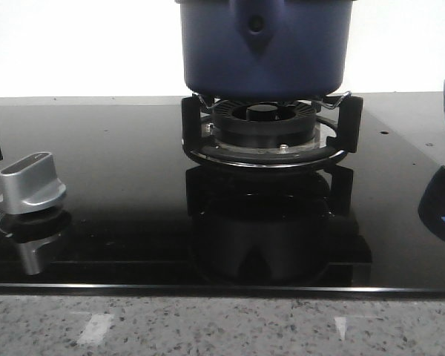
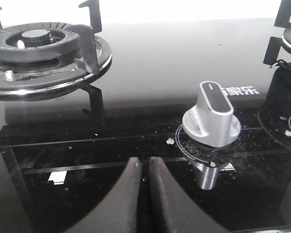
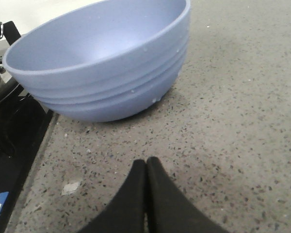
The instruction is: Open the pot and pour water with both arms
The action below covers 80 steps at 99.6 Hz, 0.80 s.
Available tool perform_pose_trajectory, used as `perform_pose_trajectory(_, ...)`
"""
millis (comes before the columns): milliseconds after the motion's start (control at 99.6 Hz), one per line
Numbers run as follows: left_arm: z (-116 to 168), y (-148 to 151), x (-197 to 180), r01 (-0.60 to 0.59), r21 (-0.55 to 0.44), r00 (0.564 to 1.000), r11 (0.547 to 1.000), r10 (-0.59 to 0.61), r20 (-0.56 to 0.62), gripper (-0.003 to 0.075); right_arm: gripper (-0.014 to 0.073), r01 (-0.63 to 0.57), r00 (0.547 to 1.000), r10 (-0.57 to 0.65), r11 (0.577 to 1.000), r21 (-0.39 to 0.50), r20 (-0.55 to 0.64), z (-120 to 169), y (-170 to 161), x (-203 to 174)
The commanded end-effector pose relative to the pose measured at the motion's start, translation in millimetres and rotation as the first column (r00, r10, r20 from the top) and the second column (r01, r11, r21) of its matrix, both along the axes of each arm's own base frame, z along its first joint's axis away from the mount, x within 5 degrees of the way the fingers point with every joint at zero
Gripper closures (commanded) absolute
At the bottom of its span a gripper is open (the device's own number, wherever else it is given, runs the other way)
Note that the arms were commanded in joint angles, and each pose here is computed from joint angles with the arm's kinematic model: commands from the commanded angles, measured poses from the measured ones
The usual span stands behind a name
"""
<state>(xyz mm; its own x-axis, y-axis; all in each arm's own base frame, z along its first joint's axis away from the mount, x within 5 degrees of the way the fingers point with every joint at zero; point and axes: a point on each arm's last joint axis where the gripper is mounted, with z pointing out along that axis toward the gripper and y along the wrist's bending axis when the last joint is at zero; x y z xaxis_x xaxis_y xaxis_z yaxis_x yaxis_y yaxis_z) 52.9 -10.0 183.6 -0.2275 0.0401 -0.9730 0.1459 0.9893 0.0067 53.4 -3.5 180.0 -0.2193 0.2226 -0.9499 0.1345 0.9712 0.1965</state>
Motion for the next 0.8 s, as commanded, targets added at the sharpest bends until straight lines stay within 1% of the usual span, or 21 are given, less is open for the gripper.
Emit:
perform_pose_trajectory(0, -5.3, 0.6, 0.2, -0.012, -0.025, 0.999, 1.0, 0.013, 0.037, 0.074, 0.0669, 0.0, 1.0, 0.0, 1.0, -0.004, 0.019, -5.4, -0.1, 0.0)
perform_pose_trajectory(693, -4.7, 0.6, 0.1, -0.011, -0.024, 0.999, 1.0, 0.012, 0.039, 0.0741, 0.0669, 0.001, 1.0, -0.001, 1.0, -0.005, 0.024, -4.9, -0.1, 0.1)
perform_pose_trajectory(733, -4.7, 0.6, 0.1, -0.011, -0.024, 0.999, 1.0, 0.012, 0.039, 0.074, 0.0669, 0.005, 0.999, -0.004, 0.999, -0.043, 0.032, -3.9, -1.2, 0.2)
perform_pose_trajectory(763, -4.5, 0.6, 0.2, -0.012, -0.024, 0.999, 1.0, 0.013, 0.042, 0.0741, 0.0669, 0.011, 0.999, -0.007, 0.996, -0.091, 0.051, -1.8, -2.5, 0.5)
perform_pose_trajectory(793, -4.0, 1.0, 0.3, -0.012, -0.004, 0.999, 1.0, 0.012, 0.05, 0.0741, 0.0669, 0.018, 0.997, -0.007, 0.989, -0.15, 0.07, 0.6, -3.9, 0.8)
